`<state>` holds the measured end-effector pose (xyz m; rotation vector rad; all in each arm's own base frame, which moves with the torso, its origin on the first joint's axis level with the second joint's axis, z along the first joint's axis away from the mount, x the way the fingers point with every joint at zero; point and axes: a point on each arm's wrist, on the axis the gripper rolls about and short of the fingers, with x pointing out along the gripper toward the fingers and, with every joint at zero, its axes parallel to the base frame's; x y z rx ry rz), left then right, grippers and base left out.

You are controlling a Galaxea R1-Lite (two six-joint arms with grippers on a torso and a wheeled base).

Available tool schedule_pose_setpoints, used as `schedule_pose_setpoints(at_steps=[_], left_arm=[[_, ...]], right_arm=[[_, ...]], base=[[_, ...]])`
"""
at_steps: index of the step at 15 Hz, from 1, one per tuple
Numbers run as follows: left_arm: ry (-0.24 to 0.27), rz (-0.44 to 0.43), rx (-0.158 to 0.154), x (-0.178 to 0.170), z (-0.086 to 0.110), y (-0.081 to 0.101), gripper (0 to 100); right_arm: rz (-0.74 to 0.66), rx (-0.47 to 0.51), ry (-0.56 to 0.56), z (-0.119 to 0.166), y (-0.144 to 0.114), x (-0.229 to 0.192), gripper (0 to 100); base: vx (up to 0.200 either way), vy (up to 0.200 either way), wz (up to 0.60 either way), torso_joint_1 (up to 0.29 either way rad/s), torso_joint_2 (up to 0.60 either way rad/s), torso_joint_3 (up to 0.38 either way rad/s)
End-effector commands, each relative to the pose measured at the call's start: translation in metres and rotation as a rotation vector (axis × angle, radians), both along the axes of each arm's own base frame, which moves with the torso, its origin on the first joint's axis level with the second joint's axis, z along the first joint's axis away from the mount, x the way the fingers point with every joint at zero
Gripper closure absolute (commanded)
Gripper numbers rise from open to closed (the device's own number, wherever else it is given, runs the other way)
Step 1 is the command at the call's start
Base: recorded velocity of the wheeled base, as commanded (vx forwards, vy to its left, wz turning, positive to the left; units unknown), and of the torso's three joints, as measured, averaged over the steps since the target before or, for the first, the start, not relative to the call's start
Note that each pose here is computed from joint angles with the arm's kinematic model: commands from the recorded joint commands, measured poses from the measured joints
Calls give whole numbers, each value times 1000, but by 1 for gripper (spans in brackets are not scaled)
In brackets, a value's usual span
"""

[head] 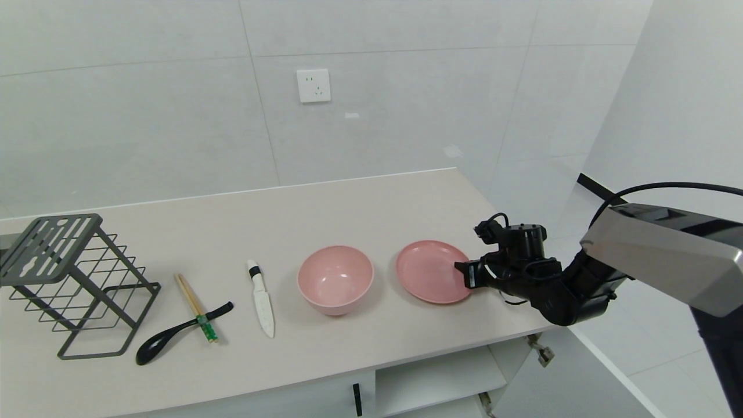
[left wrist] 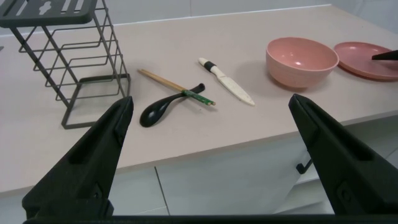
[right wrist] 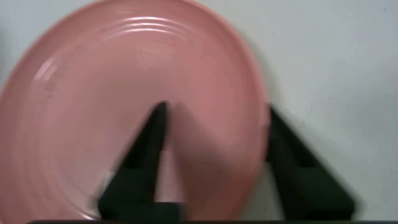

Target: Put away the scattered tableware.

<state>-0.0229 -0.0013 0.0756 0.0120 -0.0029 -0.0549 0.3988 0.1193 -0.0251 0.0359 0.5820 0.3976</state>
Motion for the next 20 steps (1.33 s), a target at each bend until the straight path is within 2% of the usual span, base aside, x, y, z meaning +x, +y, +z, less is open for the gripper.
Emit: schedule_pose_setpoints(at_steps=[1, 5, 8, 11, 12, 13, 14, 16, 17, 18, 19, 20], left_arm=[[1, 1, 0, 0, 0, 0, 0], [0, 0, -7, 0, 0, 0, 0], [-3, -3, -9, 0, 1, 0, 0], [1, -14, -3, 0, 0, 0, 0], [-7, -42, 19, 0, 1, -1, 0], [-23, -58, 36, 0, 2, -1, 0], [-40, -59, 37, 0, 4, -1, 0], [-240, -56, 43, -3, 24, -1, 0], [-221, -56, 41, -3, 22, -1, 0], [-178, -60, 35, -2, 18, -1, 0], [-167, -67, 37, -1, 17, -2, 0], [-163, -127, 54, -2, 16, -3, 0]], right_arm=[[-27, -16, 15, -4, -7, -1, 100], [-39, -20, -4, -1, -12, 0, 100], [-60, 38, -226, 50, -8, 0, 100], [-30, 77, -328, 96, -3, -28, 100], [-17, 88, -352, 103, 0, -38, 100], [-5, 98, -376, 110, 0, -51, 100], [10, 111, -393, 114, 3, -61, 100], [52, 223, -451, 140, 19, -107, 100], [50, 249, -465, 146, 21, -124, 100], [55, 268, -486, 152, 19, -134, 100], [55, 280, -509, 159, 17, -137, 100], [48, 315, -544, 171, 12, -144, 100]], base=[[0, 0, 0, 0, 0, 0], [0, 0, 0, 0, 0, 0], [0, 0, 0, 0, 0, 0], [0, 0, 0, 0, 0, 0], [0, 0, 0, 0, 0, 0], [0, 0, 0, 0, 0, 0], [0, 0, 0, 0, 0, 0], [0, 0, 0, 0, 0, 0], [0, 0, 0, 0, 0, 0], [0, 0, 0, 0, 0, 0], [0, 0, 0, 0, 0, 0], [0, 0, 0, 0, 0, 0]])
